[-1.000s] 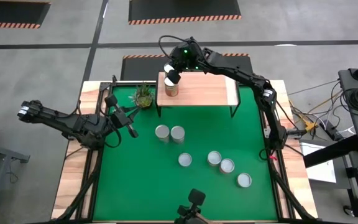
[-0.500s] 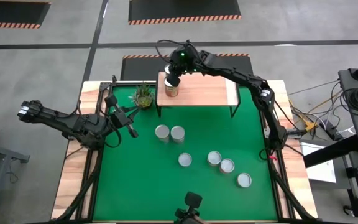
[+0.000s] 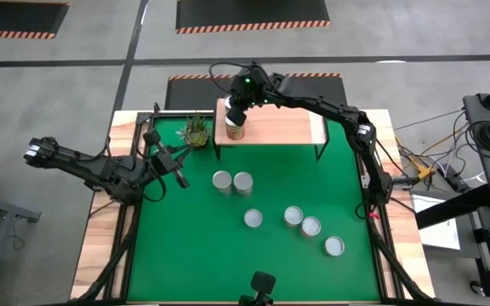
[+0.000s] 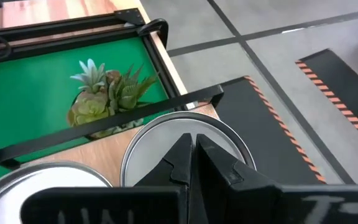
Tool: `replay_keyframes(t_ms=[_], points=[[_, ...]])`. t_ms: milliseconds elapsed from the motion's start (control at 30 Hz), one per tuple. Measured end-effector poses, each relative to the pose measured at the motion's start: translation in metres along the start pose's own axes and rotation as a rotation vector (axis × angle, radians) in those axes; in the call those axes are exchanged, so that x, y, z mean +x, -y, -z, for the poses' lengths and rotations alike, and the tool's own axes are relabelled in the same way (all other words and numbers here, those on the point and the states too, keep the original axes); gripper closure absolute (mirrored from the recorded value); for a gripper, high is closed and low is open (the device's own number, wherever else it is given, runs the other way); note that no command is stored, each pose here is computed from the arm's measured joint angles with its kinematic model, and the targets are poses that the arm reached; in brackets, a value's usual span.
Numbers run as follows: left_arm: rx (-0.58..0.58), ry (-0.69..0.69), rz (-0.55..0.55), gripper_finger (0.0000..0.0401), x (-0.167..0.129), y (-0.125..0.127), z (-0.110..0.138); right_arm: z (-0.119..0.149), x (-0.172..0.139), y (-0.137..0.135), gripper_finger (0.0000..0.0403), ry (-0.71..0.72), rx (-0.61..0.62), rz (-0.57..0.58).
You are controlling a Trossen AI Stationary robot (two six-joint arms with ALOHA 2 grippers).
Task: Pick and place cans onto a shelf
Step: Put the canned pears on the shelf, then put the canned peas on the shelf
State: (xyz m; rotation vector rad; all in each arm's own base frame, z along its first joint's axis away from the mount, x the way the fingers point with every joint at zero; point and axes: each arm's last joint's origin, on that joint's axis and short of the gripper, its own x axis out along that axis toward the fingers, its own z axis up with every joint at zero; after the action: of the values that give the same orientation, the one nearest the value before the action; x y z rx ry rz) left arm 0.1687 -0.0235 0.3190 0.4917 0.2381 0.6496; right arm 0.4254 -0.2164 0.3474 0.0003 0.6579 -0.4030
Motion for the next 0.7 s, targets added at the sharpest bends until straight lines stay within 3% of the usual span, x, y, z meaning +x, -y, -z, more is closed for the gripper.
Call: replay_keyframes(t_ms=[433,700], points=[[-0.003,0.000,0.000,0.0401,0.000,0.000,0.000,-0.001,-0.005,-0.001,0.0390,-0.009,0.015,-0.002],[-0.011,0.000,-0.001,0.0401,0.000,0.000,0.000,-0.021,-0.032,-0.007,0.0390,0.059,0.017,-0.008]])
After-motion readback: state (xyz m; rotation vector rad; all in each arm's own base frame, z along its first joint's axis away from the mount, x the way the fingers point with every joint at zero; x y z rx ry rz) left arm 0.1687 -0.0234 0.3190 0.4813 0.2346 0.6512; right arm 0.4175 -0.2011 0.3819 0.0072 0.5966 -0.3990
